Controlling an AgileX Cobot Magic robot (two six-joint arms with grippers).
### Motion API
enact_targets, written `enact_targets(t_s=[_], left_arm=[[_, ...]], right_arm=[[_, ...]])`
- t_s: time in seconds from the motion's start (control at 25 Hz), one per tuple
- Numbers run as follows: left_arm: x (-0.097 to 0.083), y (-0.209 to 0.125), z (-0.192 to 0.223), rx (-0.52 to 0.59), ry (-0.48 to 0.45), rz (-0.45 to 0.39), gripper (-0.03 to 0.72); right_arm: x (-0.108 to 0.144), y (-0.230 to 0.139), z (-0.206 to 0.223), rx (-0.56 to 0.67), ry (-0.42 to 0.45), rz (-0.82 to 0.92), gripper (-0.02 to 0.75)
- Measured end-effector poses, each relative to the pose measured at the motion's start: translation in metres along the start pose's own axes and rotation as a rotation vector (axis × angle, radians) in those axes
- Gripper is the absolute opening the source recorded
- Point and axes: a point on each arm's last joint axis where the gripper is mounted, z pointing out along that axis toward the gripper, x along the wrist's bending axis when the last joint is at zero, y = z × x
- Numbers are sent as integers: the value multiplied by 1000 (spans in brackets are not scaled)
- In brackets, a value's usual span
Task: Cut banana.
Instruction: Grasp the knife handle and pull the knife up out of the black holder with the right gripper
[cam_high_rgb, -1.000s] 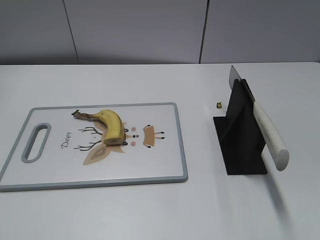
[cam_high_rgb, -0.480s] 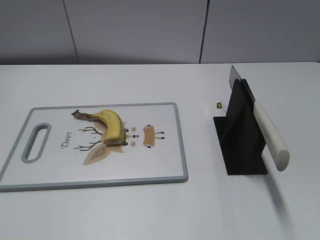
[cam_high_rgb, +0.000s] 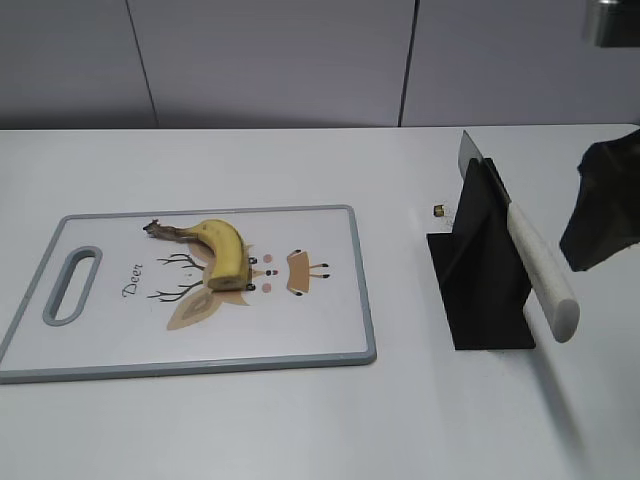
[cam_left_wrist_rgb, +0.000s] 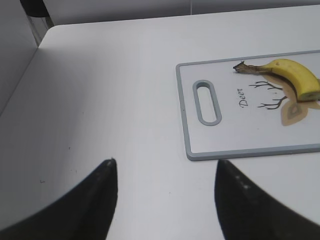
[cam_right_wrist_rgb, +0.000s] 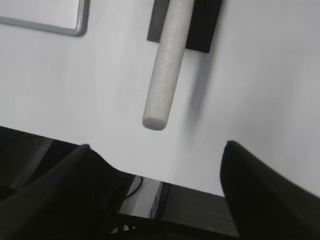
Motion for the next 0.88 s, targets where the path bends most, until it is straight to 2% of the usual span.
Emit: enact_targets(t_s=[0.64, 0.88], left_arm=[[0, 0, 0, 0, 0, 0, 593], [0, 0, 0, 0, 0, 0, 593]], right_arm=[[5, 43, 64, 108, -33, 83, 589], [-1, 47, 94, 195, -121, 95, 589]])
